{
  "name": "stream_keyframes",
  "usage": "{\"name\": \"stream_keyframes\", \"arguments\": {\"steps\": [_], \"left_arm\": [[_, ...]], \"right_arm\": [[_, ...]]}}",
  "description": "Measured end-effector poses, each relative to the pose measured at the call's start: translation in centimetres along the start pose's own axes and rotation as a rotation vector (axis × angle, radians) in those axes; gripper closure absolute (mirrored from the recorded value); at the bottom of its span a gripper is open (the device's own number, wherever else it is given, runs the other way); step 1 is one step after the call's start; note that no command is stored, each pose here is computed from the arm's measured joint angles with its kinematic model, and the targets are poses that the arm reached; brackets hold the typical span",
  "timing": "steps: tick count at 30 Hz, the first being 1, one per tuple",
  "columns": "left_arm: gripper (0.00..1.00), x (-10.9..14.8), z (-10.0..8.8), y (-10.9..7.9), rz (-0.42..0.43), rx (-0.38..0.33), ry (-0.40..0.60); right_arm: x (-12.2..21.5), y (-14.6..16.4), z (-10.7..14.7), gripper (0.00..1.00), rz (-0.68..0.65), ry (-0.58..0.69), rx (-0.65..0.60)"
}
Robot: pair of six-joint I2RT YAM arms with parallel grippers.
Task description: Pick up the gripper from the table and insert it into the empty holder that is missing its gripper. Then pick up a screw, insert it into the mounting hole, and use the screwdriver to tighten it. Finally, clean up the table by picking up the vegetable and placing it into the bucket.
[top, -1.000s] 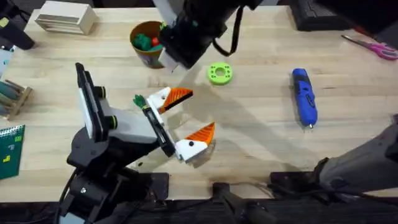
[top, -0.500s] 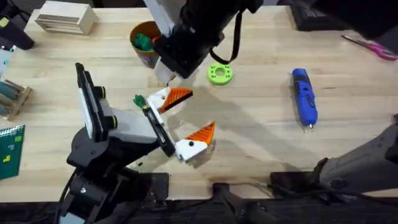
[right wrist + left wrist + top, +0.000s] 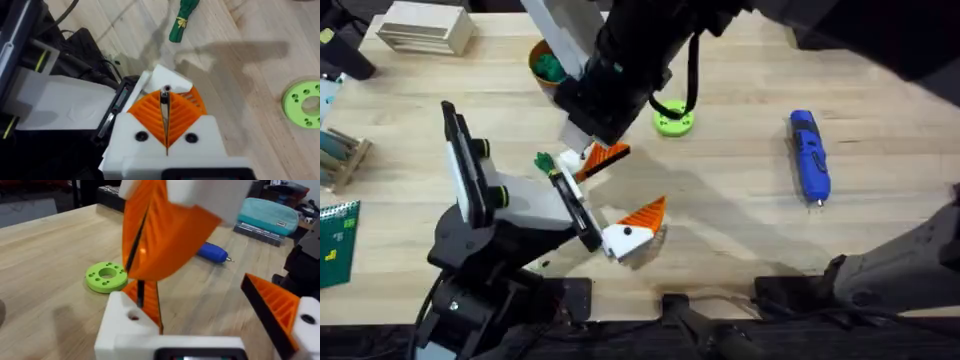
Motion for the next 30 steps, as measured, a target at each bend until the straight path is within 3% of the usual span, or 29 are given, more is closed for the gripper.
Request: {"name": "stream_keyframes", "arguments": {"steps": [30], "left_arm": [[0.014, 0.0, 0.0, 0.0, 0.0, 0.001, 0.0]], "right_arm": [[-1.9, -0.5, -0.1, 0.994, -0.009, 0.042, -0.004]]}}
Point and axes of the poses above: each hand's point on the last joint's axis, 136 mm out from that joint toward the fingers, its own x axis back along the fingers, its own y axis along the line the jaws close on, z = x × y, the point moved 9 cm from there along x, back along the fingers, and after that the axes turned 11 degrees about x, right-handed, at the moved point
